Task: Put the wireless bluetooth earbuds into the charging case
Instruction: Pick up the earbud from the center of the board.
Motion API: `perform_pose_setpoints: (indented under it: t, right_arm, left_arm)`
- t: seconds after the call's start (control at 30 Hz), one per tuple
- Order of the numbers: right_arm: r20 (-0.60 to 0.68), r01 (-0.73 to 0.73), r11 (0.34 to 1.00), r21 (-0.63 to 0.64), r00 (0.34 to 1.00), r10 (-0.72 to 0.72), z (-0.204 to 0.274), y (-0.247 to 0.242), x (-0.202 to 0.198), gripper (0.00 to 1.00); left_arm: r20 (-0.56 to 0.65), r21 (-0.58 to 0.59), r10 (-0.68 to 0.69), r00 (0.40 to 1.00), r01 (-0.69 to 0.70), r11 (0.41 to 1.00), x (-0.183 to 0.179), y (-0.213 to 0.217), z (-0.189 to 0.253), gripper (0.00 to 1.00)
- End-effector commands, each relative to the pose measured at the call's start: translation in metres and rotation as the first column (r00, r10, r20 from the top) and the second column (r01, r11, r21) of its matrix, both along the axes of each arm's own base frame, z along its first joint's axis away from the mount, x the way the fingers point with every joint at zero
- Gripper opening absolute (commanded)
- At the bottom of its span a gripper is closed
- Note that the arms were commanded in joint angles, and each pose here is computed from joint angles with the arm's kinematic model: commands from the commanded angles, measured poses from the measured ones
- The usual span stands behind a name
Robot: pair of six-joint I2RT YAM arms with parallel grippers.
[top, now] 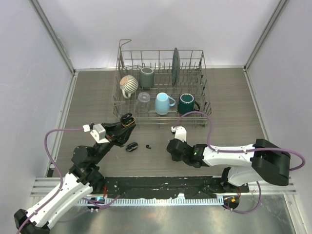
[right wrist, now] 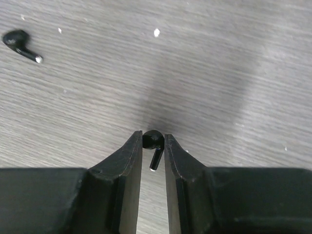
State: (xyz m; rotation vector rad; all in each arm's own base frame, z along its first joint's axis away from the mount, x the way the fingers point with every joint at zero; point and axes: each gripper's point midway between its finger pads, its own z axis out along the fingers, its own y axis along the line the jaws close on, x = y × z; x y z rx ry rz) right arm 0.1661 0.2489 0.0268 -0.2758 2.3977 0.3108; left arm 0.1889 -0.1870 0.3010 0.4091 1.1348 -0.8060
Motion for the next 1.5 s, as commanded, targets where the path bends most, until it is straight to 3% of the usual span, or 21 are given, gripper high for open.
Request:
perform_pose_setpoints:
  t: [0.0,0.17,0.43,0.57,0.67,1.47]
  right_arm:
    - [-0.044,0.048,0.999,0.005,0.998,-0.048,-0.003,-0.012,-0.01,0.19]
    - [-0.073,0.086,0.995,-0.051,0.993,-0.089,-0.016,-0.012,-0.009,0.22]
    - [-0.093,0.08,0.994,-0.076,0.992,-0.087,-0.018,-0.007,-0.009,0.36]
    - [-0.08,0.075,0.993,-0.088,0.993,-0.082,-0.01,-0.008,-0.007,0.5]
    - [-0.078,0.067,0.991,-0.115,0.994,-0.076,-0.008,-0.007,-0.005,0.51]
    - [-0.192,0.096,0.98,-0.172,0.973,-0.129,-0.021,0.008,-0.009,0.36]
  left_arm:
    - [0.04,-0.04,-0.008,0.999,0.009,0.999,-0.002,0.0,0.018,0.0]
    - [0.04,-0.039,-0.011,0.999,0.013,0.999,-0.002,-0.001,0.017,0.0]
    - [0.038,-0.037,-0.007,0.999,0.008,0.999,-0.003,0.001,0.017,0.0]
    - [0.036,-0.037,-0.006,0.999,0.008,0.999,-0.002,0.001,0.016,0.0]
    - [0.036,-0.037,-0.008,0.999,0.009,0.999,-0.002,0.0,0.016,0.0]
    - [0.034,-0.034,-0.009,0.999,0.01,0.999,-0.003,0.001,0.017,0.0]
